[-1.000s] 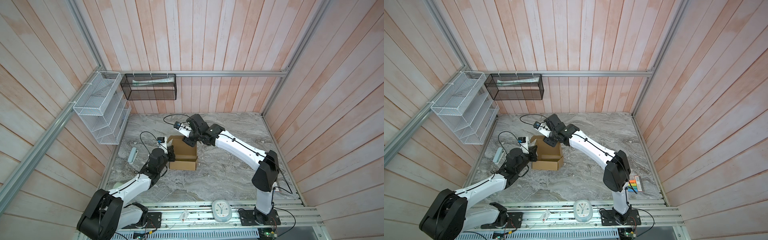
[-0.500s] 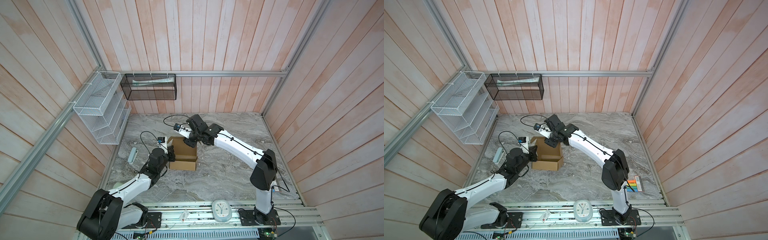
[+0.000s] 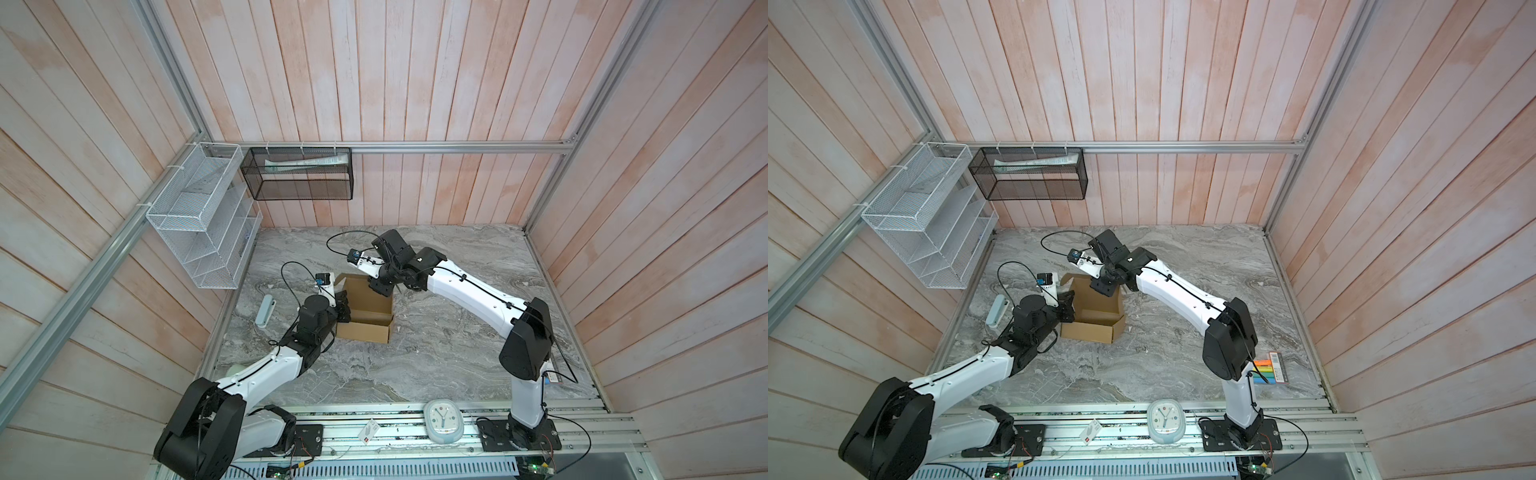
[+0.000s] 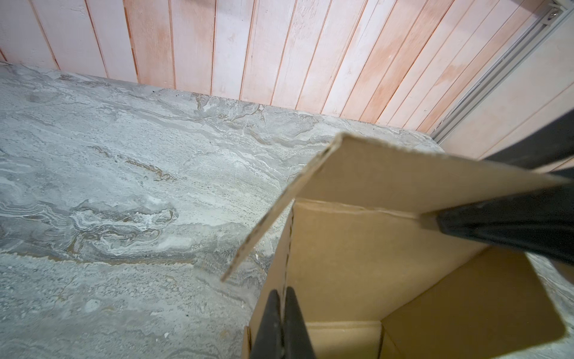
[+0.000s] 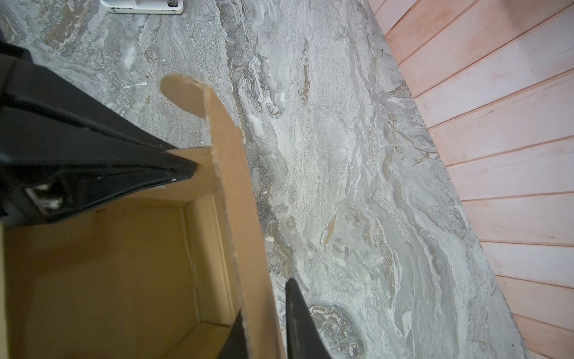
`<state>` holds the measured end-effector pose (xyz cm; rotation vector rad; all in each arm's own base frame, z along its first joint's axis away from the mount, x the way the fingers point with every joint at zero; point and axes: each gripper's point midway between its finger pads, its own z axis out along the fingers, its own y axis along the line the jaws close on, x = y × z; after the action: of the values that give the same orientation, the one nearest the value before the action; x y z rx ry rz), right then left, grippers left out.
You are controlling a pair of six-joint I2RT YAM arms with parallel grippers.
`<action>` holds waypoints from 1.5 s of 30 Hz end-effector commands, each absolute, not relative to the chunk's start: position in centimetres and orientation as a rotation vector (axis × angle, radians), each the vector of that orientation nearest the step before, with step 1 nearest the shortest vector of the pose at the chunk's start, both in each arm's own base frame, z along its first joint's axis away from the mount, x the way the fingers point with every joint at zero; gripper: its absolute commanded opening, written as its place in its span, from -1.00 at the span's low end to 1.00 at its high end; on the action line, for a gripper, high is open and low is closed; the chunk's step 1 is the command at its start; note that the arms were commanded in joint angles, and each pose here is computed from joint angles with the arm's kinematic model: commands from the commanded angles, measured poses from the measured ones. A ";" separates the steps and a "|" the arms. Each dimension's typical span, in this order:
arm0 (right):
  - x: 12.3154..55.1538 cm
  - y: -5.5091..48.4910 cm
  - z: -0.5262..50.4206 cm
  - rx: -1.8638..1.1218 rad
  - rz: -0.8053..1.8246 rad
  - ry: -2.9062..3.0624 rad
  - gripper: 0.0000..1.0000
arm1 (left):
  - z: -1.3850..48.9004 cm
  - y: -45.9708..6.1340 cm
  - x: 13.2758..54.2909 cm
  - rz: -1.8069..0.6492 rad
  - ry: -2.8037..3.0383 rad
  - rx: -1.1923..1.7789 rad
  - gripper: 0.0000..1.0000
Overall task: Assemble paper box
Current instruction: Close the paper box at the center of the table.
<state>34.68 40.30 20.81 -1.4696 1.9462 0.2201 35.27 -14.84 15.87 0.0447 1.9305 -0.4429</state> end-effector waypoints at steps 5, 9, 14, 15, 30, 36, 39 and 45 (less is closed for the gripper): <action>34.2 40.2 20.8 -1.502 0.226 1.955 -0.70 | 15.9 -14.5 35.6 -0.408 1.947 0.020 -0.88; 33.9 40.3 20.6 -1.517 0.223 1.951 -0.72 | 16.0 -14.2 35.5 -0.404 1.949 0.005 -0.79; 33.8 40.3 20.3 -1.524 0.217 1.952 -0.74 | 16.5 -14.0 35.5 -0.396 1.944 -0.004 -0.64; 33.9 40.3 20.3 -1.526 0.215 1.952 -0.74 | 16.6 -14.0 35.5 -0.395 1.942 -0.004 -0.62; 33.9 40.2 20.0 -1.538 0.196 1.949 -0.82 | 17.2 -13.6 35.5 -0.386 1.940 -0.024 -0.43; 33.9 40.2 19.9 -1.544 0.189 1.947 -0.84 | 17.4 -13.4 35.5 -0.381 1.938 -0.031 -0.37; 33.9 40.2 19.9 -1.544 0.185 1.945 -0.85 | 17.6 -13.3 35.5 -0.379 1.934 -0.035 -0.36; 33.9 40.2 19.7 -1.546 0.184 1.947 -0.85 | 17.8 -12.9 35.5 -0.375 1.936 -0.049 -0.32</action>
<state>34.27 40.07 20.39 -1.5211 1.9347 0.1952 34.99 -13.37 15.99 -0.0203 1.9745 -0.3791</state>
